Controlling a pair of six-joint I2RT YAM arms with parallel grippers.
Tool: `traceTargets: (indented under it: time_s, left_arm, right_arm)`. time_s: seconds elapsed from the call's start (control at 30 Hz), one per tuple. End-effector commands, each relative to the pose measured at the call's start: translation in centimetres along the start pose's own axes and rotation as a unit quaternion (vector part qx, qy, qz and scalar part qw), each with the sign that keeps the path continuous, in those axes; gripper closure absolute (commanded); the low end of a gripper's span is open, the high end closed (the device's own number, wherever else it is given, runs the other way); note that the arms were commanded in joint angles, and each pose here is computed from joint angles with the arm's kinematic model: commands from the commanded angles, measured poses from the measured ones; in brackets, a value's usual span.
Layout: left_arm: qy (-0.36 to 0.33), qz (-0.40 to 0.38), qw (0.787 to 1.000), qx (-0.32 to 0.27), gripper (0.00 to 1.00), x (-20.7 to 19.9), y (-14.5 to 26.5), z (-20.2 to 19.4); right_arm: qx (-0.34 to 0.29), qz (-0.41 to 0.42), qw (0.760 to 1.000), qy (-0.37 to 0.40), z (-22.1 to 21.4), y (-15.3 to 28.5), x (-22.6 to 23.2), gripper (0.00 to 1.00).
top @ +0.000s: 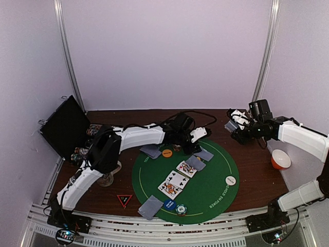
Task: Distribute texas hold em gaming equipment
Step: Distribute the poker card in the community card area, then place the poker card on the poker table mat.
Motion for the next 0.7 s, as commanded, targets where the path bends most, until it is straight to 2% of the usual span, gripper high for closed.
traceTargets:
  time_s: [0.0,0.17,0.33,0.53,0.67]
  left_arm:
    - [0.001,0.059,0.995,-0.081,0.48,3.4,5.8,7.1]
    - [0.034,0.095,0.991,-0.093,0.47,5.4,11.5,9.2]
    - [0.08,0.13,0.983,-0.107,0.43,7.0,18.7,9.2]
    - [0.105,0.154,0.977,-0.107,0.39,7.0,25.5,7.5]
    - [0.125,0.164,0.974,-0.097,0.37,6.4,28.0,5.5]
  right_arm:
    - [-0.001,0.011,1.0,0.003,0.0,1.2,0.3,0.54]
    - [0.018,0.034,0.999,0.011,-0.9,1.3,2.0,0.54]
    - [0.056,0.069,0.993,0.073,-3.3,1.7,5.4,0.53]
    - [0.087,0.16,0.971,0.156,-6.1,3.5,10.6,0.53]
    - [0.129,0.194,0.946,0.227,-9.3,4.0,13.7,0.53]
Point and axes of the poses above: each gripper's point midway between its finger pads, its own y axis back along the fingers, its own x axis along the line the jaws close on, z = x × y, the point moved 3 cm from there along y, back along the fingers, and after that the axes turned 9 degrees about -y, right-handed, at the moved point
